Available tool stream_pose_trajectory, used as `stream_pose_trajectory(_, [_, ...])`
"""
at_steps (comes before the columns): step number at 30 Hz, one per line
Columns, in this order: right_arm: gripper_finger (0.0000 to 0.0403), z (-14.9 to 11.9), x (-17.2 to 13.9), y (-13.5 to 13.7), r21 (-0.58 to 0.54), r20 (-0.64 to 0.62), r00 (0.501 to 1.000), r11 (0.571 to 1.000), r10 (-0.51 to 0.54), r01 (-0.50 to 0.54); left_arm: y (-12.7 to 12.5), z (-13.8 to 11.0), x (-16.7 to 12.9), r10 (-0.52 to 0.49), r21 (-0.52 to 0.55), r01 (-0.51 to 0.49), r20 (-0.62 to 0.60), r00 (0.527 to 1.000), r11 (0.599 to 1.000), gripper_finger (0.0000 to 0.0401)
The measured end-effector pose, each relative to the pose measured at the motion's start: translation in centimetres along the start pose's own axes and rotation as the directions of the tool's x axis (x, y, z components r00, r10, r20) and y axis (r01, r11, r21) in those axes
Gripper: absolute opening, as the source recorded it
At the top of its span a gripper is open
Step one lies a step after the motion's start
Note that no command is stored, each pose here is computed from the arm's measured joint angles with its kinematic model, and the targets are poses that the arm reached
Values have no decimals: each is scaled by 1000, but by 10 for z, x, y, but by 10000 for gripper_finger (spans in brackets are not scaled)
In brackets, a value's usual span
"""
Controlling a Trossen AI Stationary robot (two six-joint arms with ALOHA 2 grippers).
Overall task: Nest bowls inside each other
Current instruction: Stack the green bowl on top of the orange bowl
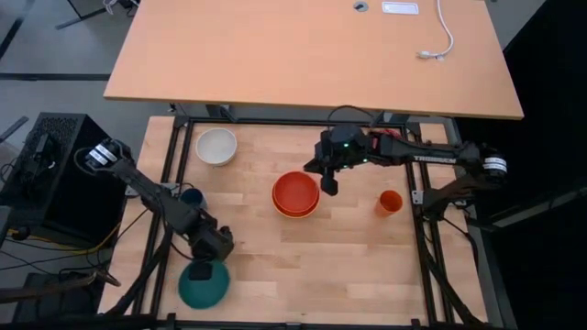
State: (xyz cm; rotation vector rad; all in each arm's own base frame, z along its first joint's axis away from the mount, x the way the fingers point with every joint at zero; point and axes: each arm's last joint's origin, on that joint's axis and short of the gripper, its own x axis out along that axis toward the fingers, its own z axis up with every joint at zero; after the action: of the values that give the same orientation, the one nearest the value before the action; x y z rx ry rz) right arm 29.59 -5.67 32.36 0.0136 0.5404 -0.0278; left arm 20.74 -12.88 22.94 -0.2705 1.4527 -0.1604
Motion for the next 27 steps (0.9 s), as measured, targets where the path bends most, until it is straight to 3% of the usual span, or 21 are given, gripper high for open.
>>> stream_pose_trajectory(9, [7,9,-55,7,-11,80,996,999,-47,49,16,31,-64,133,23,-137,121,984,990,0])
stream_pose_trajectory(16, [18,12,-76,11,2,134,990,999,-48,48,78,59,-92,288,-120,-267,228,930,956,0])
stream_pose_trajectory(22, [29,10,-76,11,17,107,993,999,-47,45,126,75,-115,300,-226,-232,346,889,946,0])
stream_pose_trajectory(27, [25,9,-75,11,18,96,994,999,-46,44,142,105,-122,273,-216,-208,341,900,954,0])
